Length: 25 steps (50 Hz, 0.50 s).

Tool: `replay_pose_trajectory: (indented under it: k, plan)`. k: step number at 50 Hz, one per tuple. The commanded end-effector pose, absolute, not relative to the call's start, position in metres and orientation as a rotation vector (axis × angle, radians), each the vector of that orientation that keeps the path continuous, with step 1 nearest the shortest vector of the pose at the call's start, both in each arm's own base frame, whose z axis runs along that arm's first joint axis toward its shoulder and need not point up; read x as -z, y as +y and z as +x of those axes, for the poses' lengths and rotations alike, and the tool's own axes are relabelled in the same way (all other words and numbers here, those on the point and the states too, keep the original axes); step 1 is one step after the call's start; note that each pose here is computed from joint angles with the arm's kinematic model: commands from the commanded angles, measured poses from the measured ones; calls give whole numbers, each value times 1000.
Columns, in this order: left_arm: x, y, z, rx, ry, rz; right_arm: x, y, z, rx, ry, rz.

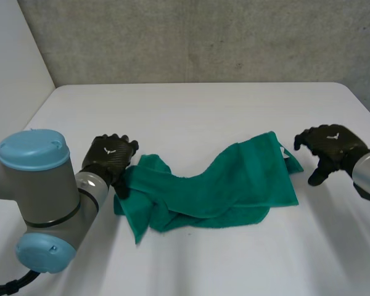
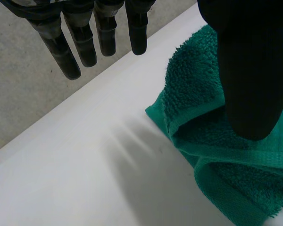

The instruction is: Fold the towel.

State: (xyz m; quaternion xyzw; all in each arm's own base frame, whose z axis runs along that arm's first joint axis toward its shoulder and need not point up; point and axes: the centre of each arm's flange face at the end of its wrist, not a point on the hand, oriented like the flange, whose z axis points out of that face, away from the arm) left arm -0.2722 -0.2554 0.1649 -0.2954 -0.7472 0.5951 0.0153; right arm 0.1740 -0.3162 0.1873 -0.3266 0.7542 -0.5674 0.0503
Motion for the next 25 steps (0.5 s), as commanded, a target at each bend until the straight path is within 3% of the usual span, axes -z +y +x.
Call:
replay_pose_trajectory:
  k: [1, 12, 25]
  plan:
    - [-166, -253, -272, -1854, -2320, -919, -177, -287, 181, 1672, 2239, -1101]
    - [-165, -253, -271, -1850, -2325, -922, -140, -286, 193, 1582, 2234, -1128]
    - [-163, -253, -271, -1845, -2326, -924, -129, -288, 203, 1576, 2204, -1158]
